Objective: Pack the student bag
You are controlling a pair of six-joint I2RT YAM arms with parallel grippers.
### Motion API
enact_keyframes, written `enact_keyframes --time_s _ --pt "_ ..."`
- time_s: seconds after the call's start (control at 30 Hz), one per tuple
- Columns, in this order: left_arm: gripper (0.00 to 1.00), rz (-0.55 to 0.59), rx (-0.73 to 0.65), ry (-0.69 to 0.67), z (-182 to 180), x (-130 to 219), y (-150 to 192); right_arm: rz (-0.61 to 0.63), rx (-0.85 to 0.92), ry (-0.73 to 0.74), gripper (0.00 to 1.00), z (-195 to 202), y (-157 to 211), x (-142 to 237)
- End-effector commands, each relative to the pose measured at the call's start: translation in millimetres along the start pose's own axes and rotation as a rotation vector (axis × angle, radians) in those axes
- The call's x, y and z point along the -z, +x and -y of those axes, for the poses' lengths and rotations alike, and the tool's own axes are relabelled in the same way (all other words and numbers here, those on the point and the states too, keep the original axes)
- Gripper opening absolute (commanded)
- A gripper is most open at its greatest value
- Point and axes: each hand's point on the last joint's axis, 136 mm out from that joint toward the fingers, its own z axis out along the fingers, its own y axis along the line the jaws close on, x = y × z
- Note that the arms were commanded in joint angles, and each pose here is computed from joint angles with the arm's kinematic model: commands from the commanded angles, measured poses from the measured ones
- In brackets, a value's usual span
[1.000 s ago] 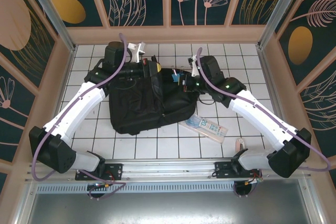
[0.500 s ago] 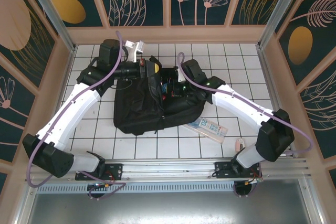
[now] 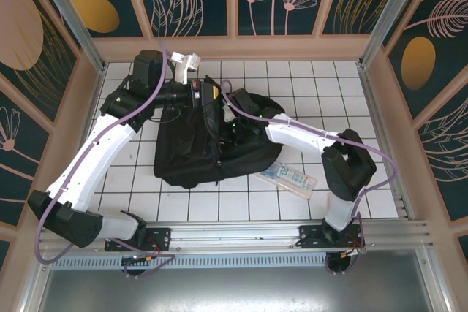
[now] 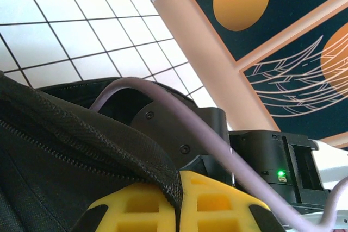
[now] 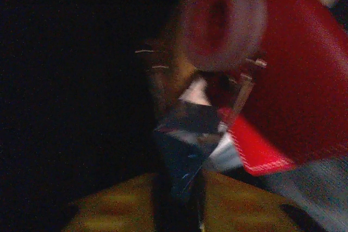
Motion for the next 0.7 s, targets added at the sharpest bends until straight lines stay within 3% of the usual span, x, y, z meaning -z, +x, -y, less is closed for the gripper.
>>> enact_keyframes --time_s 0.0,0.1,0.37,0.57,0.67 --pt "0.0 0.119 -0.132 0.076 35.3 16.7 -35.7 0.021 -0.062 -0.208 0.46 -43.3 -7.4 -4.7" --pt "0.0 0.131 -0.14 0.07 33.7 10.5 -46.1 0.049 -0.09 -0.235 0.55 -49.3 -12.3 -18.6" --pt "0.0 0.097 -0.128 0.102 38.1 -10.1 -68.8 0.118 -0.104 -0.303 0.61 -79.7 -47.6 -55.2" --pt "0.0 0.083 -0.138 0.004 14.9 -10.8 -54.6 0.154 -0.049 -0.22 0.7 -74.1 -57.6 -57.7" --pt "0.0 0.09 -0.13 -0.069 -4.3 -8.3 -40.0 0.19 -0.026 -0.135 0.81 -59.9 -59.4 -47.2"
